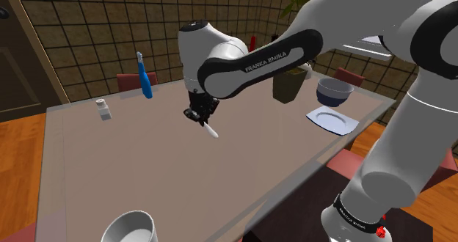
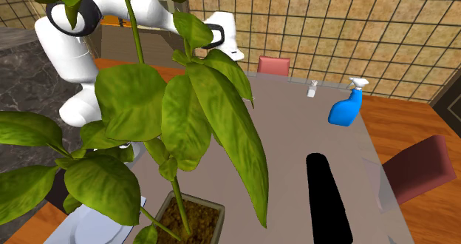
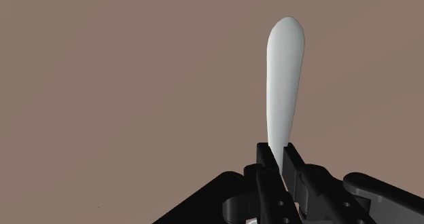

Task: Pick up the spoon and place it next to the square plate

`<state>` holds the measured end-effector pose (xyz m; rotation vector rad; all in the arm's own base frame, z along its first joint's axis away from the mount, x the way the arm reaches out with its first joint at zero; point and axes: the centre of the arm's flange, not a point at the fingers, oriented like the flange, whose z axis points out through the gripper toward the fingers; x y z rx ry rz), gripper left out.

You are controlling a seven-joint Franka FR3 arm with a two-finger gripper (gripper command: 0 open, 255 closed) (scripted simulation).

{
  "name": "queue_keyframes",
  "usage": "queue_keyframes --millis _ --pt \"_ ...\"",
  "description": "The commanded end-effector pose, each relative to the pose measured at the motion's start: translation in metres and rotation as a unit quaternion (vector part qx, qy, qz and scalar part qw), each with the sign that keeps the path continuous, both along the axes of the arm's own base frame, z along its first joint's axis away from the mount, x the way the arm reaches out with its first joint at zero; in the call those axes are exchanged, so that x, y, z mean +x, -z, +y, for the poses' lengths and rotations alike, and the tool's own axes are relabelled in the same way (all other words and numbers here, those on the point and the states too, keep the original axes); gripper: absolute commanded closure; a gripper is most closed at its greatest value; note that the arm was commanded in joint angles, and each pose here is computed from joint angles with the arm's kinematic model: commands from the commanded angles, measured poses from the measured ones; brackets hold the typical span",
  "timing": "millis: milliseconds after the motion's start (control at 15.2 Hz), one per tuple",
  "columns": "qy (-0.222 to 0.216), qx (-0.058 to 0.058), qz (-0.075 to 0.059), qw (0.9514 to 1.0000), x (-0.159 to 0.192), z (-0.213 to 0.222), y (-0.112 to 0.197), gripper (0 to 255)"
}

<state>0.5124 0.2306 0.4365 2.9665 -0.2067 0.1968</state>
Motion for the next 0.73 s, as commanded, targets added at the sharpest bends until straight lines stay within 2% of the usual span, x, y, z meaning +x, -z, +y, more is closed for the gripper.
queue_keyframes --millis 0,660 --pt "0.0 0.0 0.0 1.0 -0.004 -0.028 0.003 255" --pt "0.0 0.0 0.0 1.0 -0.023 -0.159 0.003 255"
